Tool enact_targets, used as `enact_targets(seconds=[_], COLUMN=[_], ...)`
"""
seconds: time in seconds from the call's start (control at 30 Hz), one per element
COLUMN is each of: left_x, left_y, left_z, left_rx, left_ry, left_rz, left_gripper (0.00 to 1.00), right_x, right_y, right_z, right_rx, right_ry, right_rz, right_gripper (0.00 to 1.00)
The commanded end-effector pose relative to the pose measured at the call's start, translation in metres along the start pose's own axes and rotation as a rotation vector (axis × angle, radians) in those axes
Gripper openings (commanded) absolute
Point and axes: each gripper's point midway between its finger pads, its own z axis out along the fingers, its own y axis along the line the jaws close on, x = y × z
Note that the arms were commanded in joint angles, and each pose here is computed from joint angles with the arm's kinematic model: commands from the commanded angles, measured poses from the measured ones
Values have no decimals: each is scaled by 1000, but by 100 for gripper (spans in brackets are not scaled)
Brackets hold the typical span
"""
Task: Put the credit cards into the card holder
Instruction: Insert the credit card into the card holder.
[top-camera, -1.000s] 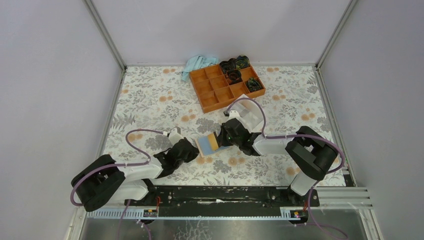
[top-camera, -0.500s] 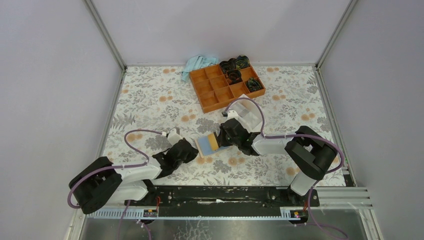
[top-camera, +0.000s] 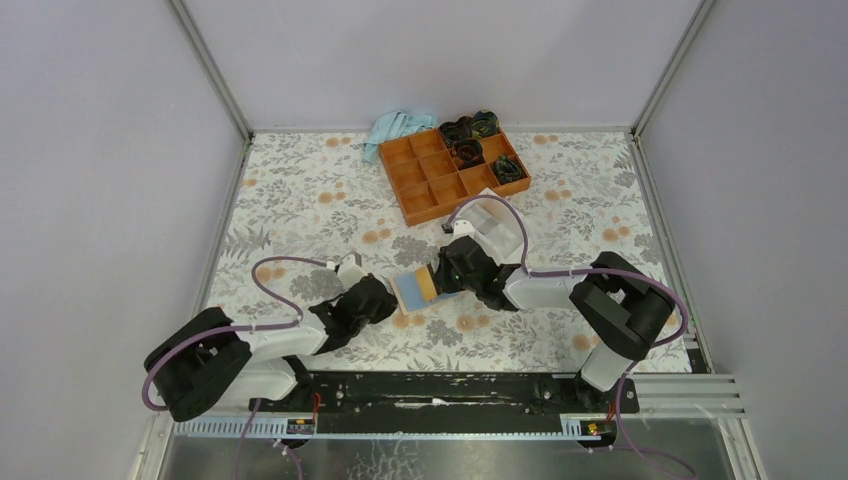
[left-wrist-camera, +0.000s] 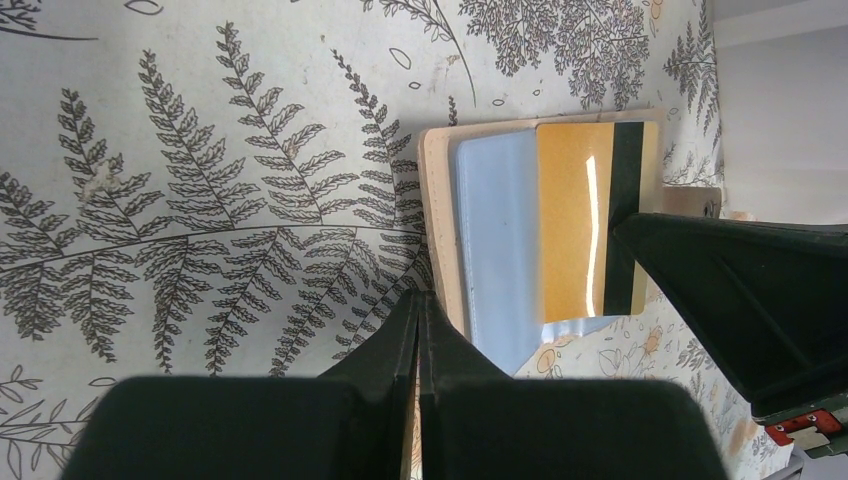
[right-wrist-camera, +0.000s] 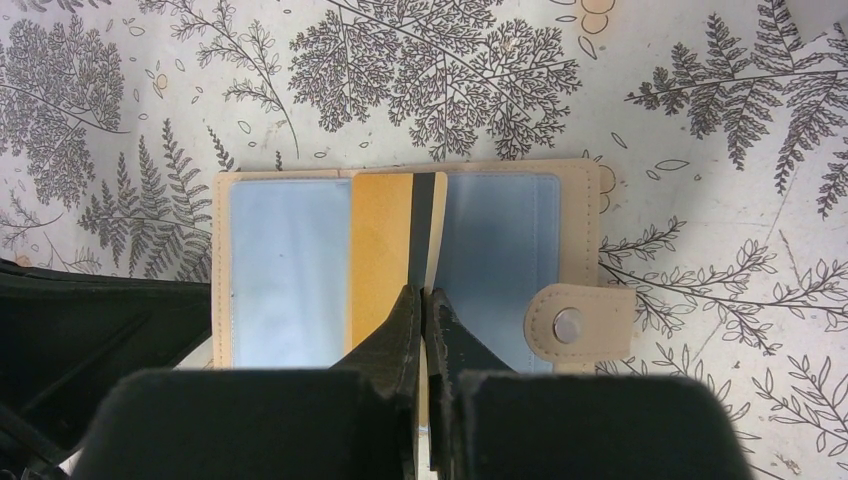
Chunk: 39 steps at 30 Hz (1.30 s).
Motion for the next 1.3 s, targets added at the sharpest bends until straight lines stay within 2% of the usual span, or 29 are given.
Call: enact_targets(seconds=[0.0,0.7,0.87,1.0,1.27], left_x=[17,24,25,25,26], left_y=[47,60,62,64,72], left_z=[0,3,3,3,0], left_rx=[-152,-188,-193,-198,-219], left_ry=[52,69,73,74,78], left_rz=[96,113,118,120,124], left_gripper=[1,0,0,0,0], right_x=[65,65,68,84,84], right_y=[-11,-12,-6,-12,-17], right_z=[-8,-27,-20,-10,-5], right_rx=[11,-13,-38,-18,34], right_ry=[227,182,200,252,276], right_rz=[-80,-26,-18,-17,-19], right_gripper=[0,0,0,0,0])
